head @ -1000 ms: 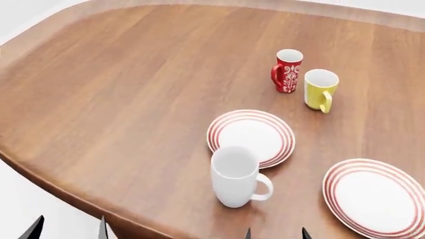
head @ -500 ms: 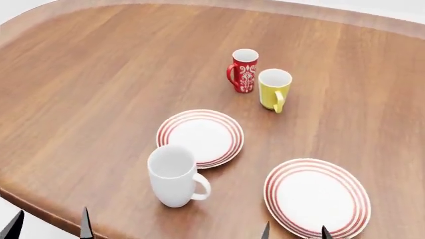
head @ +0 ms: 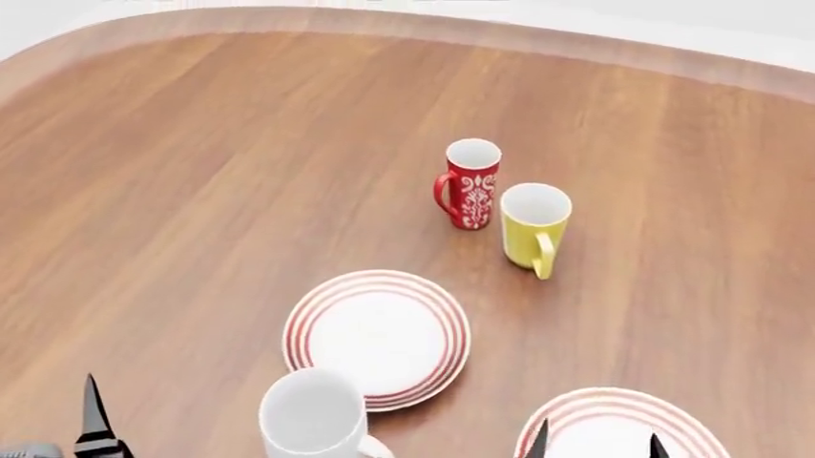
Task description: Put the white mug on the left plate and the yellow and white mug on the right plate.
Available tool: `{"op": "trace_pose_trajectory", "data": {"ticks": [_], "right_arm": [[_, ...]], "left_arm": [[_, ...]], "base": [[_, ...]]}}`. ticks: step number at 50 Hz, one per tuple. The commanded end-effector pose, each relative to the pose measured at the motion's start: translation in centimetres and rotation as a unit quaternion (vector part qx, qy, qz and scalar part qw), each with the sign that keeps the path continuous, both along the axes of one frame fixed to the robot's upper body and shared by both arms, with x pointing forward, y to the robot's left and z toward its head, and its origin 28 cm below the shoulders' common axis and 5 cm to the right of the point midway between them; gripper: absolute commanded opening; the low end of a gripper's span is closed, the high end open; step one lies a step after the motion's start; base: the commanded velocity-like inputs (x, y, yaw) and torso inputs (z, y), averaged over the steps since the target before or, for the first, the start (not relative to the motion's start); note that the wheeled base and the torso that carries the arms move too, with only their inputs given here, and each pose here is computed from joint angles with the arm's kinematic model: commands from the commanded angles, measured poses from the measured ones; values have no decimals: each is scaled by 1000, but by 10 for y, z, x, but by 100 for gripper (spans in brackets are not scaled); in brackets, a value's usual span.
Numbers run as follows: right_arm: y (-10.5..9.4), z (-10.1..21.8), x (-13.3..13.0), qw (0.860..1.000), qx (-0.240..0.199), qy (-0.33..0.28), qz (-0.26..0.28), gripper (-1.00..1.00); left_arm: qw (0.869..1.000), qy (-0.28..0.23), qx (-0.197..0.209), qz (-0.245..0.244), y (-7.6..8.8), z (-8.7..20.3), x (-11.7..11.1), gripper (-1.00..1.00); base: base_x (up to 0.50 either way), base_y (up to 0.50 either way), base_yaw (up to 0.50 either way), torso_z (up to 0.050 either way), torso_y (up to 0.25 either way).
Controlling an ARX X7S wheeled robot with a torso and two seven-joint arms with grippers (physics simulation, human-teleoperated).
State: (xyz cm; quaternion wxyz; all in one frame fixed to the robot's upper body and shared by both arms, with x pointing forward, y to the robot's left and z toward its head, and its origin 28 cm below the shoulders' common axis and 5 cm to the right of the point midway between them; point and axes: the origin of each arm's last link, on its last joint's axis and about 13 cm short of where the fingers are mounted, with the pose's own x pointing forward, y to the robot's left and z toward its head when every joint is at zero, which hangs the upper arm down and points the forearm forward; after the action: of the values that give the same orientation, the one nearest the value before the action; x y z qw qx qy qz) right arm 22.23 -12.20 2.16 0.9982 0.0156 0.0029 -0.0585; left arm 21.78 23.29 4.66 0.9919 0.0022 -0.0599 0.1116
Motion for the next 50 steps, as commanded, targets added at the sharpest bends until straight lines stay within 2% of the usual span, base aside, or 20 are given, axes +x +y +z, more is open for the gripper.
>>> {"op": "trace_pose_trajectory", "data": {"ticks": [1, 18, 21, 22, 25, 29, 31, 32, 36, 38, 44, 50], "right_arm": [[3, -2, 0, 1000, -15, -2, 5, 100], [1, -1, -2, 1000, -17, -15, -6, 100], [2, -2, -2, 1000, -25, -14, -3, 100], [2, -3, -2, 1000, -30, -11, 0, 100], [4, 0, -7, 996, -88, -3, 33, 100], [-7, 9, -18, 994, -103, -2, 28, 100], [-14, 22, -25, 991, -125, -1, 53, 100], [-18, 30, -29, 988, -128, 8, 92, 100], [-29, 48, -38, 975, -151, 40, 159, 100], [-38, 61, -44, 968, -167, 57, 177, 100], [-54, 86, -49, 961, -164, 76, 207, 100], [-65, 92, -45, 953, -169, 93, 234, 100]], "left_arm": [[1000, -2, -5, 6, 2, 1, 1, 100], [1000, -1, -4, 6, 2, 0, 1, 100], [1000, -2, -4, 8, 3, 0, 1, 100], [1000, -3, -5, 8, 4, 1, 1, 100], [1000, -10, -7, 19, 9, 6, -2, 100], [999, -16, -14, 42, 19, 12, -7, 100], [998, -25, -18, 47, 21, 18, -11, 100], [998, -32, -20, 49, 22, 22, -14, 100], [997, -47, -29, 57, 26, 30, -20, 100], [996, -57, -37, 64, 28, 34, -22, 100], [993, -71, -51, 76, 28, 40, -23, 100], [992, -81, -58, 84, 28, 42, -19, 100]], "base": [[471, 167, 0, 0, 0], [473, 162, 0, 0, 0], [72, 24, 0, 0, 0], [0, 0, 0, 0, 0], [0, 0, 0, 0, 0], [0, 0, 0, 0, 0], [0, 0, 0, 0, 0], [0, 0, 0, 0, 0], [0, 0, 0, 0, 0], [0, 0, 0, 0, 0], [0, 0, 0, 0, 0], [0, 0, 0, 0, 0]]}}
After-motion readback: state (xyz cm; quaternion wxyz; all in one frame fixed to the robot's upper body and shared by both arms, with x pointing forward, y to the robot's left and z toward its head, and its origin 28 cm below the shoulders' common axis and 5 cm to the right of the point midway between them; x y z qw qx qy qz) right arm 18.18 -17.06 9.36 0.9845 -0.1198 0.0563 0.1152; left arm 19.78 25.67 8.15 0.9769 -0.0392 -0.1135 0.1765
